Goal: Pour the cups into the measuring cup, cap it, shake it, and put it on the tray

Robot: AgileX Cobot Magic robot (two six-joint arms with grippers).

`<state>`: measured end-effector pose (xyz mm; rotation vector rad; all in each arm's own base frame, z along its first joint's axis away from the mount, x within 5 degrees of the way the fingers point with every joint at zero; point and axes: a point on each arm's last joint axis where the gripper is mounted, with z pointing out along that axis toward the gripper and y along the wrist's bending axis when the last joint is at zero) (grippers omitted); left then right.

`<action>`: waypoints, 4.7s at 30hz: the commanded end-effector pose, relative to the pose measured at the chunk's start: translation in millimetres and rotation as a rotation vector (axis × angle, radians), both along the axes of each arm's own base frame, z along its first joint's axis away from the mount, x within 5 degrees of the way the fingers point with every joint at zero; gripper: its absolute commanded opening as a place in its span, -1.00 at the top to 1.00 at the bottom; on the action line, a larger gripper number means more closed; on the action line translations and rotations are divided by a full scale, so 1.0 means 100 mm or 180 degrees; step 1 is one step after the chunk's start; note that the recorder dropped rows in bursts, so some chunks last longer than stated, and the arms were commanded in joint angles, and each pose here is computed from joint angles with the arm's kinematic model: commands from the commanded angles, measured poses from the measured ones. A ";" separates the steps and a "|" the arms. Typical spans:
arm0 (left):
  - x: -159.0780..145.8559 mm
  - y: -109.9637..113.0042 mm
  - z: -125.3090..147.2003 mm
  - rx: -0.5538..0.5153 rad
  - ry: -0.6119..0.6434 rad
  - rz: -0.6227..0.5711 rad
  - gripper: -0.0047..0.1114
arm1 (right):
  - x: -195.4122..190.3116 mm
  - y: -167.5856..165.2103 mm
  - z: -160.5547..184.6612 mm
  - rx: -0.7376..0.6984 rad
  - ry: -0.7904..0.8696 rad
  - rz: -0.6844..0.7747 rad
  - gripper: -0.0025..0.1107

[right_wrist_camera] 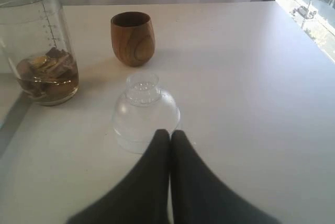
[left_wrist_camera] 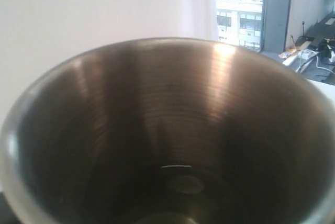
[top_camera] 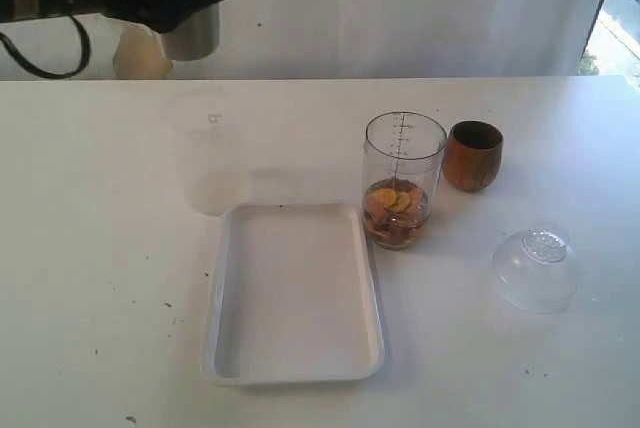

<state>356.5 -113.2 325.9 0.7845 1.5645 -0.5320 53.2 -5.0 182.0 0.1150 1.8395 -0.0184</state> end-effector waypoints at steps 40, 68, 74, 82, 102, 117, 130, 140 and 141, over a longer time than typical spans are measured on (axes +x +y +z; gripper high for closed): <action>-0.22 0.89 -2.08 -0.0328 0.0029 0.1633 0.92 | 0.00 0.00 0.00 0.0010 -0.0032 -0.0020 0.96; -0.15 0.89 -2.23 -0.0352 0.0192 0.1654 -0.87 | 0.00 0.00 0.00 0.0010 -0.0032 -0.0020 0.96; -0.19 0.89 -2.24 -0.0348 0.0221 0.1654 -0.87 | 0.00 0.00 0.00 0.0010 -0.0032 -0.0020 0.96; -0.49 0.90 -2.15 -0.0377 0.0260 0.1737 -0.87 | 0.00 0.00 0.00 0.0010 -0.0032 -0.0020 0.96; -1.44 0.90 -1.05 -0.0466 -0.0872 0.1713 0.91 | 0.00 0.00 0.00 0.0010 -0.0032 -0.0020 0.96; -2.01 0.96 -0.78 -0.0443 0.0134 0.2020 0.92 | 0.00 0.00 0.00 0.0082 -0.0038 -0.0040 0.96; -2.47 1.09 -0.62 -0.0596 0.0071 0.2540 0.92 | 0.00 0.00 0.00 0.0082 -0.0038 -0.0040 0.96; -2.47 1.10 -0.61 -0.0596 0.0064 0.2556 0.92 | 0.00 0.00 0.00 0.0082 -0.0038 -0.0040 0.96; -2.47 1.10 -0.61 -0.0596 0.0064 0.2556 0.92 | 0.00 0.00 0.00 0.0082 -0.0038 -0.0040 0.96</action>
